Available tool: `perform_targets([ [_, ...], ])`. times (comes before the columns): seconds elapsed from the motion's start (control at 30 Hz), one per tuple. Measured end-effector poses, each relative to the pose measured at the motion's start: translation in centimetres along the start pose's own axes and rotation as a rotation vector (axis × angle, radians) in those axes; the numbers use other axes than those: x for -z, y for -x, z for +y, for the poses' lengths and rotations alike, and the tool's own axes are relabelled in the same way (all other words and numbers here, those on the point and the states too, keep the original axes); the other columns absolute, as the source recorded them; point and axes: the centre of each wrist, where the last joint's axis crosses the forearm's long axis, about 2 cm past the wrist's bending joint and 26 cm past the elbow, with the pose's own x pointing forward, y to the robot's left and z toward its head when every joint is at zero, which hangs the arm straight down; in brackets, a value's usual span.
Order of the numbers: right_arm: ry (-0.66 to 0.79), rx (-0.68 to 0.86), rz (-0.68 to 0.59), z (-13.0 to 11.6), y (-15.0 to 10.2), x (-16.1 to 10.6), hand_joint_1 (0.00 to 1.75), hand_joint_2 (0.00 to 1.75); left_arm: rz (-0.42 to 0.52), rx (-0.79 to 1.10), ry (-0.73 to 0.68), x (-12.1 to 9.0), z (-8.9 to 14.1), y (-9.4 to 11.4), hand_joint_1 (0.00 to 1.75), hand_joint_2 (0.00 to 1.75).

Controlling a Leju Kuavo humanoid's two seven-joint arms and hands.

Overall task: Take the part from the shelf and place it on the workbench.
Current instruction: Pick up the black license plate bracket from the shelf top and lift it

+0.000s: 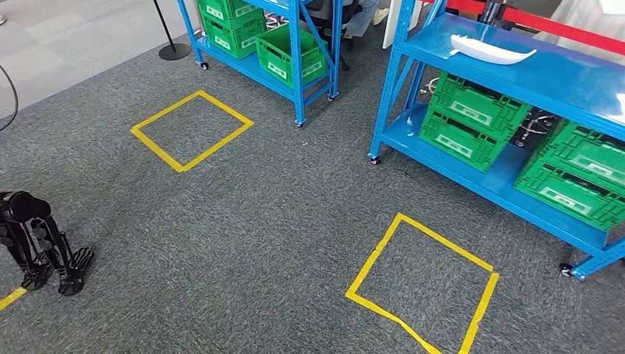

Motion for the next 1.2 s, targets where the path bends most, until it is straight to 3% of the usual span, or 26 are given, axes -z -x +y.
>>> perform_targets([
  [0.1, -0.002, 0.000, 0.190, 0.1, 7.0, -1.8, 0.00, 0.00, -0.195, -0.002, 0.005, 0.5, -0.3, -7.2, 0.00, 0.00],
  [0.17, -0.002, 0.000, 0.290, 0.1, 10.4, -3.1, 0.00, 0.00, -0.297, -0.003, 0.004, 0.3, -0.2, -10.9, 0.00, 0.00],
  [0.23, -0.002, 0.000, 0.354, 0.1, 12.6, -4.1, 0.00, 0.00, -0.357, -0.003, 0.003, 0.1, -0.2, -13.1, 0.00, 0.00],
  [0.3, -0.001, -0.001, 0.364, 0.0, 12.9, -4.3, 0.00, 0.00, -0.363, -0.003, 0.003, 0.0, -0.2, -13.3, 0.00, 0.00],
  [0.37, 0.002, -0.001, 0.308, -0.2, 10.8, -3.3, 0.00, 0.00, -0.311, -0.003, 0.003, 0.2, -0.2, -11.3, 0.00, 0.00],
  [0.43, 0.002, -0.002, 0.209, -0.2, 7.1, -1.8, 0.00, 0.00, -0.219, -0.002, 0.001, 0.4, -0.1, -7.8, 0.00, 0.00],
  [0.57, 0.003, -0.002, -0.029, -0.2, -1.8, 0.5, 0.00, 0.00, 0.019, -0.002, 0.002, -0.3, -0.1, 1.2, 0.00, 0.00],
  [0.7, 0.004, -0.003, -0.240, -0.3, -9.7, 0.9, 0.00, 0.00, 0.253, 0.001, -0.006, -2.6, 0.3, 9.7, 0.00, 0.00],
  [0.77, 0.005, -0.002, -0.283, -0.3, -11.2, 0.8, 0.00, 0.00, 0.303, 0.002, -0.009, -3.3, 0.5, 11.4, 0.00, 0.00],
  [0.8, 0.005, -0.002, -0.282, -0.3, -11.0, 0.8, 0.00, 0.00, 0.300, 0.003, -0.009, -3.3, 0.5, 11.3, 0.00, 0.00],
  [0.9, 0.004, -0.002, -0.196, -0.2, -7.6, 0.8, 0.00, 0.00, 0.200, 0.002, -0.006, -1.8, 0.4, 7.5, 0.00, 0.00],
  [1.07, 0.001, -0.001, 0.101, -0.1, 3.8, -0.9, 0.00, 0.00, -0.102, -0.002, 0.005, 0.4, -0.3, -3.8, 0.00, 0.00],
  [1.2, -0.001, -0.001, 0.313, 0.0, 11.3, -3.5, 0.00, 0.00, -0.317, -0.003, 0.005, 0.3, -0.3, -11.7, 0.00, 0.00],
])
